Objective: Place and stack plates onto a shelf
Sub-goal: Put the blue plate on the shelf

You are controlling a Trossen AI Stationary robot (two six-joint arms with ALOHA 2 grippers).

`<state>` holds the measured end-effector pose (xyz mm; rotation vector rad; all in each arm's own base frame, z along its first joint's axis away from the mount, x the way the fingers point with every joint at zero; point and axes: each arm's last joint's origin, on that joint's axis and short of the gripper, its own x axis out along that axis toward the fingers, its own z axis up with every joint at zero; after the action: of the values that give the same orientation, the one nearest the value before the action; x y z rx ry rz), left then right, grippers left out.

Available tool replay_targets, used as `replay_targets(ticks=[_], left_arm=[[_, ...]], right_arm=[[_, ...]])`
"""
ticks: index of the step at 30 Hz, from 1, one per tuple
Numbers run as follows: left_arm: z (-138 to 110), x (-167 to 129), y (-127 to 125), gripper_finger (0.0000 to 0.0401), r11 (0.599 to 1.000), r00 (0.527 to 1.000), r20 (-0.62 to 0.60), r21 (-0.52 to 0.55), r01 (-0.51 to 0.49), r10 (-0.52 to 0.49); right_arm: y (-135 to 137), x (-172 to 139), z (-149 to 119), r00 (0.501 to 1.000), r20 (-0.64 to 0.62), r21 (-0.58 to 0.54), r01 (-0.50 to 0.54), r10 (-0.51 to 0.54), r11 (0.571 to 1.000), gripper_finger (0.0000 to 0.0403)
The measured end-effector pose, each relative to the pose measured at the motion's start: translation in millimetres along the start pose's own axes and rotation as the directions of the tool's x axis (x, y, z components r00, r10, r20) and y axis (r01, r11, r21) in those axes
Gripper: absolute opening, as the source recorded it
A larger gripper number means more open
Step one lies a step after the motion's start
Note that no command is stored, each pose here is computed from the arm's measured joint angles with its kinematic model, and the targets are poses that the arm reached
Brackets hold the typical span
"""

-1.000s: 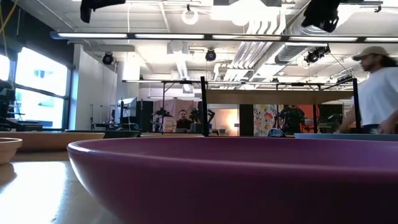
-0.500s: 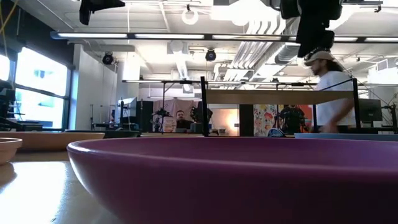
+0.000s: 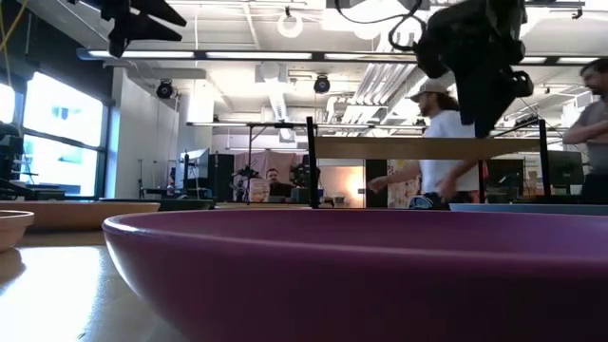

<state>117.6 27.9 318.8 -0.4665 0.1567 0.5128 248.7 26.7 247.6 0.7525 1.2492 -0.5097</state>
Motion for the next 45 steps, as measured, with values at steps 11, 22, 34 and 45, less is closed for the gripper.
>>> replay_targets(ticks=[11,22,34,45], left_arm=[[-3,0,1,0.0122,1.0,1.0,-0.027,0.01,-0.011,0.011],[-4,0,2,0.0122,1.0,0.999,-0.038,0.015,-0.016,0.017],[-4,0,2,0.0122,0.999,0.999,-0.038,0.047,-0.016,0.018],[-4,0,2,0.0122,0.999,0.999,-0.04,0.05,-0.017,0.019]], right_arm=[[12,42,-2,0.986,-0.072,0.085,0.155,-0.149,0.984,0.0172],[18,80,0,0.966,-0.123,0.072,0.236,-0.227,0.969,0.0172],[18,107,1,0.944,-0.162,0.086,0.303,-0.287,0.949,0.0171],[19,110,0,0.942,-0.172,0.134,0.311,-0.287,0.941,0.0057]])
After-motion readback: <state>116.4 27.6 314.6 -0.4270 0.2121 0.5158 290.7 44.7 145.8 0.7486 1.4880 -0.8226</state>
